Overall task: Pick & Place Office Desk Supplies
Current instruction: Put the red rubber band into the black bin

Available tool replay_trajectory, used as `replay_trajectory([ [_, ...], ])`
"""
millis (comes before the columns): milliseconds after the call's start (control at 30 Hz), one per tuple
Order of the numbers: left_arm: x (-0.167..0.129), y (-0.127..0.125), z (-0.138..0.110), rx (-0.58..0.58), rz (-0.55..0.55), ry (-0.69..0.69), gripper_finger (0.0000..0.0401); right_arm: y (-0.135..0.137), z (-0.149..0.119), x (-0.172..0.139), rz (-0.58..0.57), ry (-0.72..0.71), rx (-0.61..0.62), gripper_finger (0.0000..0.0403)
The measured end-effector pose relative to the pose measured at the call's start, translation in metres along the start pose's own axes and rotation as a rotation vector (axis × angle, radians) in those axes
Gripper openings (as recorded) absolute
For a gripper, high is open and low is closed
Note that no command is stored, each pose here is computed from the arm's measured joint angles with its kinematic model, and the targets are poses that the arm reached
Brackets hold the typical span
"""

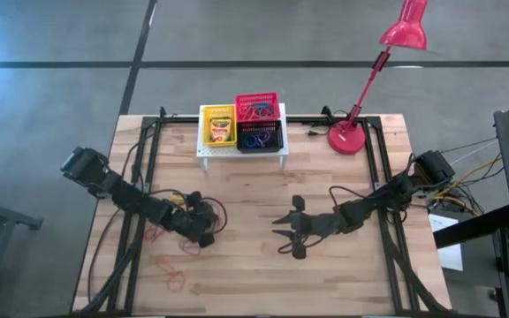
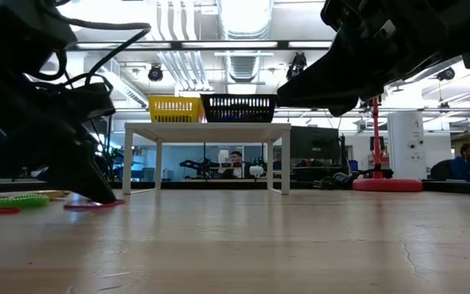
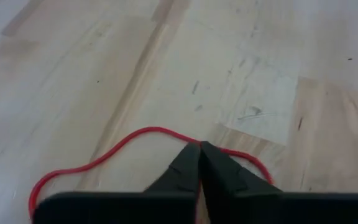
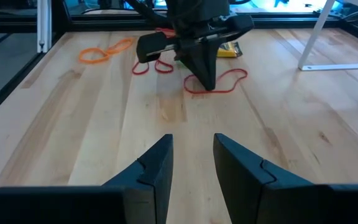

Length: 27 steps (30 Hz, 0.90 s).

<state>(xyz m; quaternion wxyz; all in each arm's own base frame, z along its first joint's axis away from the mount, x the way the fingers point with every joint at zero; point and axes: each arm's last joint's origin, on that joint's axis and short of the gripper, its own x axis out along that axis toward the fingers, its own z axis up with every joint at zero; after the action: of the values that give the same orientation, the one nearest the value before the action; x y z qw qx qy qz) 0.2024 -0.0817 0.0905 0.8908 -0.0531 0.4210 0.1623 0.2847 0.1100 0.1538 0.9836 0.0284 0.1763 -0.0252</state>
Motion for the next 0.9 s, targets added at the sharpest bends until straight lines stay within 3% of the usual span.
replay_trajectory([
  [133, 0.000, -0.003, 0.004, 0.032, -0.048, -0.037, 0.0007, 0.000, 0.000, 0.000, 0.000, 0.000, -0.003, 0.0111],
  [300, -0.002, -0.019, 0.022, 0.074, -0.183, -0.101, 0.0002, 0.000, 0.000, 0.000, -0.001, 0.000, -0.012, 0.0111],
  [667, -0.018, -0.045, 0.089, 0.138, -0.210, -0.311, 0.0001, -0.012, 0.007, 0.007, 0.023, -0.011, 0.031, 0.0111],
  [767, -0.024, -0.046, 0.096, 0.163, -0.187, -0.265, 0.0003, -0.015, 0.008, 0.008, 0.048, -0.005, 0.048, 0.0111],
  [900, -0.025, -0.041, 0.090, 0.166, -0.121, -0.103, 0.0015, -0.015, 0.008, 0.008, 0.050, -0.002, 0.046, 0.0111],
])
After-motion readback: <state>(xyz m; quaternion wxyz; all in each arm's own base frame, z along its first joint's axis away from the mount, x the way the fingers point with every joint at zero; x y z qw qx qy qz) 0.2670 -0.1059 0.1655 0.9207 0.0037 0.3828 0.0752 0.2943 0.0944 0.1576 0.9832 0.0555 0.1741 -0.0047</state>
